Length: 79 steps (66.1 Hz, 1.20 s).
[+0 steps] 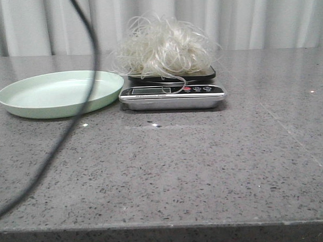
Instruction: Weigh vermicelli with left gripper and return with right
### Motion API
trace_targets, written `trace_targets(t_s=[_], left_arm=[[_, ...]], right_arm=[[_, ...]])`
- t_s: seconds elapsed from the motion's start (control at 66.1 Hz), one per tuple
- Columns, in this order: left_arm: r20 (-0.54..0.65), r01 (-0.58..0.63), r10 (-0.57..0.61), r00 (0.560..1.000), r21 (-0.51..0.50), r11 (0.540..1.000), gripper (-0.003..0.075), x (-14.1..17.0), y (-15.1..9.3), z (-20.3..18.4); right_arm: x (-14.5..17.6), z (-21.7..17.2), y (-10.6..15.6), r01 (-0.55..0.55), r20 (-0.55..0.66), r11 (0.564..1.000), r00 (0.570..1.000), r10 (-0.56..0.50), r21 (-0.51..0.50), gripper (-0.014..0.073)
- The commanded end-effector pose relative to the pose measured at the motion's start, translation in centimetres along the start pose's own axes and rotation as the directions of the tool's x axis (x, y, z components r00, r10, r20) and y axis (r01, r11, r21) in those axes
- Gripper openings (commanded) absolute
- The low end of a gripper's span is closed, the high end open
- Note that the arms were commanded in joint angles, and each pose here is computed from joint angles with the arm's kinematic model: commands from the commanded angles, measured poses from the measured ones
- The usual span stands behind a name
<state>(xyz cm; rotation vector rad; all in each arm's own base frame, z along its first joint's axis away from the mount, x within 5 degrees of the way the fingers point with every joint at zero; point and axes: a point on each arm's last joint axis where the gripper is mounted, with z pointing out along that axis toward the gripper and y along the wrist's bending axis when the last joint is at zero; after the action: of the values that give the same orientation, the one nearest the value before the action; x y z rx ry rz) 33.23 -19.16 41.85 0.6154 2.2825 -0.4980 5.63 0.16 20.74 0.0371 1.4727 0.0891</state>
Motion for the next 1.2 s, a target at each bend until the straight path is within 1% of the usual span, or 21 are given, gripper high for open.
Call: trace_targets(t_s=[0.0,0.091,0.106,0.151,0.167,0.182,0.227,0.333,0.348,0.394,0.409,0.469,0.696,0.787,0.848,0.878,0.923,0.984,1.029,1.12,1.181], left_arm=[[0.192,-0.002,0.008,0.981,-0.03,1.0,0.0412,-0.2,-0.5,-5.9],[0.223,-0.011,0.028,0.974,-0.074,0.997,0.0378,1.7,-0.3,-7.4],[0.222,-0.007,0.025,0.975,-0.085,0.996,0.0368,2.6,-0.1,-7.7],[0.237,-0.002,0.024,0.971,-0.089,0.996,0.0356,3.3,-0.1,-8.1],[0.256,-0.003,0.027,0.966,-0.094,0.996,0.0347,4.1,-0.2,-8.9],[0.256,-0.003,0.027,0.966,-0.094,0.996,0.0347,4.1,-0.2,-8.9],[0.269,-0.011,0.043,0.962,-0.118,0.993,0.0333,5.7,-0.1,-9.4],[0.316,-0.01,0.05,0.948,-0.127,0.992,0.031,8.3,-0.3,-11.0],[0.32,-0.007,0.049,0.946,-0.129,0.992,0.0303,9.4,-0.3,-11.1],[0.337,-0.006,0.05,0.94,-0.131,0.991,0.0296,10.2,-0.3,-11.5],[0.361,-0.006,0.054,0.931,-0.132,0.991,0.0288,10.8,-0.4,-12.1],[0.387,-0.005,0.058,0.92,-0.137,0.991,0.0272,12.4,-0.5,-12.8],[0.454,-0.019,0.093,0.886,-0.166,0.986,0.0207,18.3,-0.6,-14.7],[0.496,-0.019,0.101,0.863,-0.169,0.986,0.0177,20.8,-0.7,-15.5],[0.538,-0.021,0.113,0.835,-0.173,0.985,0.0152,22.5,-0.9,-16.3],[0.545,-0.023,0.117,0.83,-0.177,0.984,0.0143,23.2,-0.8,-16.3],[0.578,-0.026,0.128,0.806,-0.182,0.983,0.0125,24.5,-0.9,-16.8],[0.621,-0.03,0.143,0.771,-0.189,0.982,0.0127,26.2,-1.0,-17.4],[0.64,-0.031,0.149,0.754,-0.191,0.981,0.0127,27.5,-0.9,-17.6],[0.672,-0.034,0.158,0.723,-0.194,0.98,0.0127,29.2,-1.0,-17.9],[0.681,-0.034,0.16,0.715,-0.194,0.98,0.0127,30.1,-1.0,-17.8]], right_arm=[[-1.0,-0.2,0.1,0.007,0.095,1.0,0.995,-0.006,-0.006,0.0167],[-1.0,-0.2,0.1,0.007,0.095,1.0,0.995,-0.006,-0.006,0.0167],[-1.0,-0.2,0.1,0.007,0.095,1.0,0.995,-0.006,-0.006,0.0167],[-1.0,-0.2,0.1,0.007,0.095,1.0,0.995,-0.006,-0.006,0.0167],[-1.0,-0.2,0.1,0.007,0.095,1.0,0.995,-0.006,-0.006,0.0167],[-1.0,-0.2,0.1,0.007,0.095,1.0,0.995,-0.006,-0.006,0.0167],[-1.0,-0.2,0.1,0.007,0.095,1.0,0.995,-0.006,-0.006,0.0167],[-1.0,-0.2,0.1,0.007,0.095,1.0,0.995,-0.006,-0.006,0.0167],[-1.0,-0.2,0.1,0.007,0.095,1.0,0.995,-0.006,-0.006,0.0167],[-1.0,-0.2,0.1,0.007,0.095,1.0,0.995,-0.006,-0.006,0.0167],[-1.0,-0.2,0.1,0.007,0.095,1.0,0.995,-0.006,-0.006,0.0167],[-1.0,-0.2,0.1,0.007,0.095,1.0,0.995,-0.006,-0.006,0.0167],[-1.0,-0.2,0.1,0.007,0.095,1.0,0.995,-0.006,-0.006,0.0167],[-1.0,-0.2,0.1,0.007,0.095,1.0,0.995,-0.006,-0.006,0.0167],[-1.0,-0.2,0.1,0.007,0.095,1.0,0.995,-0.006,-0.006,0.0167],[-1.0,-0.2,0.1,0.007,0.095,1.0,0.995,-0.006,-0.006,0.0167],[-1.0,-0.2,0.1,0.007,0.095,1.0,0.995,-0.006,-0.006,0.0167],[-1.0,-0.2,0.1,0.007,0.095,1.0,0.995,-0.006,-0.006,0.0167],[-1.0,-0.2,0.1,0.007,0.095,1.0,0.995,-0.006,-0.006,0.0167],[-1.0,-0.2,0.1,0.007,0.095,1.0,0.995,-0.006,-0.006,0.0167],[-1.0,-0.2,0.1,0.007,0.095,1.0,0.995,-0.006,-0.006,0.0167]])
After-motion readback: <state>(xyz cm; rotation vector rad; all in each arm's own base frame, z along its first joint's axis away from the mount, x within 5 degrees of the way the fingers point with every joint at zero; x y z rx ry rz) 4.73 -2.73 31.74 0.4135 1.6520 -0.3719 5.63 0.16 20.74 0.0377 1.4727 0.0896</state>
